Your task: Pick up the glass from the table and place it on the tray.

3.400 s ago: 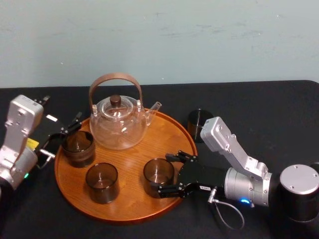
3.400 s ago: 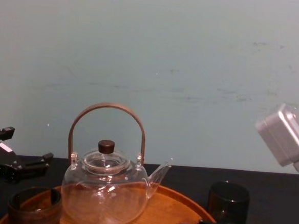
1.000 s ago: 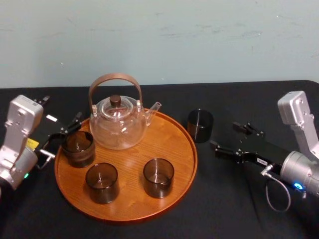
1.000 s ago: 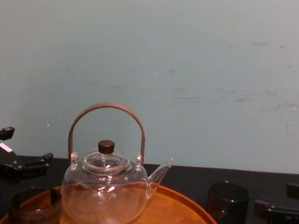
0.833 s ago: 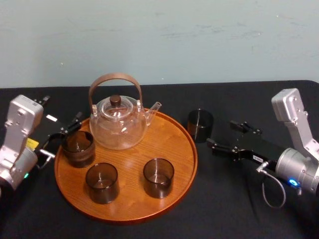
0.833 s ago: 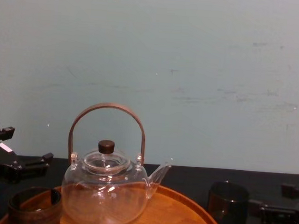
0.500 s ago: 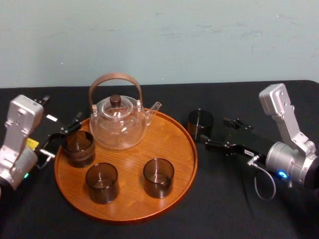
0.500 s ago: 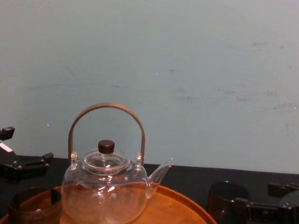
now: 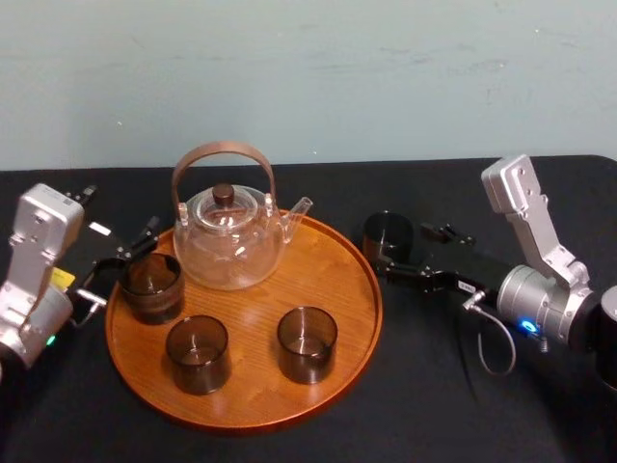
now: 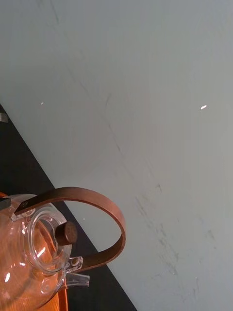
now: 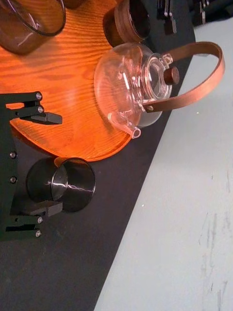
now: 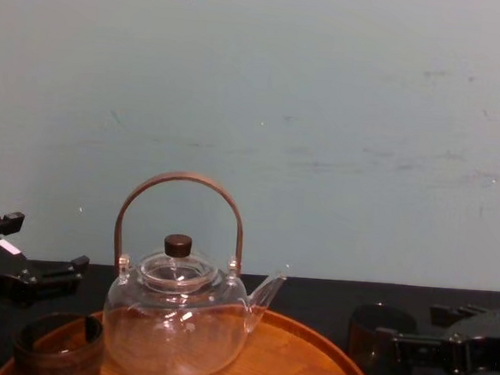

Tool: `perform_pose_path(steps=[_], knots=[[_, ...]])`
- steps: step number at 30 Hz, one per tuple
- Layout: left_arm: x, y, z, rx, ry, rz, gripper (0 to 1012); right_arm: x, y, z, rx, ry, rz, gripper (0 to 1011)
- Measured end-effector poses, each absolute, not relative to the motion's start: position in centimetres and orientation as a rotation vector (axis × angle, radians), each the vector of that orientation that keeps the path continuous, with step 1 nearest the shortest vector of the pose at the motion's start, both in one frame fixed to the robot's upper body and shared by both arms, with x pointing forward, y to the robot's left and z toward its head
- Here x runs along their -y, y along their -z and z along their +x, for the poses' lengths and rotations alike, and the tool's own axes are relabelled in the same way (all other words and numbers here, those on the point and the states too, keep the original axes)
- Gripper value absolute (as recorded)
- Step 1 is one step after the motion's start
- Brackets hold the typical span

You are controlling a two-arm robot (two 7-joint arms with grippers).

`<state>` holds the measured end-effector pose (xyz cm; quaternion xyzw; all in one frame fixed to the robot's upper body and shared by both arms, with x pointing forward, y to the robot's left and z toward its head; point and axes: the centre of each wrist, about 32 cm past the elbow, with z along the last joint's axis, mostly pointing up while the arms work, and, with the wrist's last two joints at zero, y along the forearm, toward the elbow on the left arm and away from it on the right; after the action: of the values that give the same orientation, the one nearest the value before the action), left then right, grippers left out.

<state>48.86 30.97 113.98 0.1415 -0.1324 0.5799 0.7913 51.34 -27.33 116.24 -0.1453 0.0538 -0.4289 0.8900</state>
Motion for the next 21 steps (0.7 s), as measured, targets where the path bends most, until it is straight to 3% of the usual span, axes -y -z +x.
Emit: perform_pose_path(steps=[21], knots=[[-30.97, -113.98, 48.86, 0.285, -1.248, 0.305, 1001, 26.93, -116.3, 51.51, -0.116, 0.956, -0.311, 1002]])
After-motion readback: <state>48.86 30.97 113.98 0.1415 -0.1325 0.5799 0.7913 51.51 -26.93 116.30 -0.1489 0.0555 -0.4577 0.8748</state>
